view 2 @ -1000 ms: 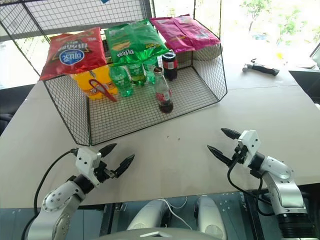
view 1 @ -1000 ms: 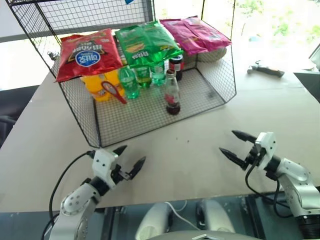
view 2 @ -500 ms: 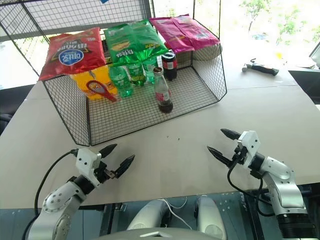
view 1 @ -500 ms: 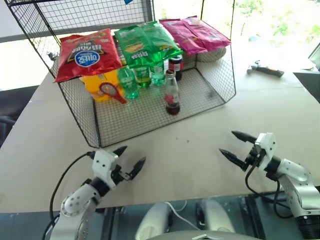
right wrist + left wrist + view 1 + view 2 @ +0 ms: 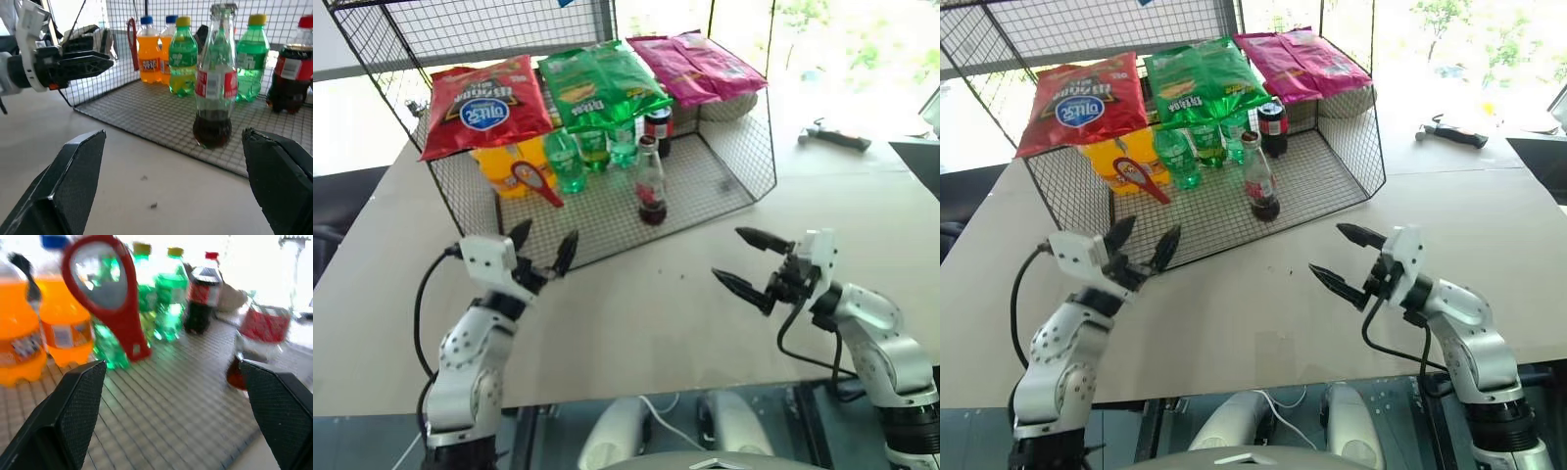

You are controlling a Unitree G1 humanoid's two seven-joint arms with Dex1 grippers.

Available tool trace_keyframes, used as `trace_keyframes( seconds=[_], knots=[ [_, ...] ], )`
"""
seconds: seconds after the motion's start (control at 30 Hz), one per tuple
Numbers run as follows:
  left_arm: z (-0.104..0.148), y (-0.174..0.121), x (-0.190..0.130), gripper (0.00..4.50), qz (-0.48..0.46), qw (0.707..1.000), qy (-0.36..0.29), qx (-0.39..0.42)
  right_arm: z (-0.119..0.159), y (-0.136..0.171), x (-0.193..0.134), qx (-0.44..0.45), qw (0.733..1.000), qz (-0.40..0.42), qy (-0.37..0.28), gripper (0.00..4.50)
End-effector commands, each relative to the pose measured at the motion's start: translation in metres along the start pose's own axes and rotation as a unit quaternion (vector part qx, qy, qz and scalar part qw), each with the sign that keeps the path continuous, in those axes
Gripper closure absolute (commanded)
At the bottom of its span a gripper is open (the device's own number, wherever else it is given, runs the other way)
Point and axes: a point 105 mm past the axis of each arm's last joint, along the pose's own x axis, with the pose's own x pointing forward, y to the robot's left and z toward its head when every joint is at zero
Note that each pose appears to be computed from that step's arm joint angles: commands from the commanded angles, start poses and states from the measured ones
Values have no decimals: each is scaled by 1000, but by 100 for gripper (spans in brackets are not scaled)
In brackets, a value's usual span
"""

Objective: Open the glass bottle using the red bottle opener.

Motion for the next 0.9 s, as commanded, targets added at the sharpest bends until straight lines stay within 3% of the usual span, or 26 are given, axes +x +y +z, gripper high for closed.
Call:
trace_keyframes(
  seconds=[0.03,0.37,0.6,0.9],
  knots=[
    [19,14,14,0,53,997,-40,26,29,9,14,-12,999,19,-43,3],
    [26,25,42,0,120,988,-67,74,38,14,23,-5,998,23,-58,3],
    [17,22,64,0,98,990,-60,81,39,13,24,-5,998,18,-61,3],
    [8,29,68,0,110,987,-54,100,39,12,23,-3,998,8,-62,3]
  ],
)
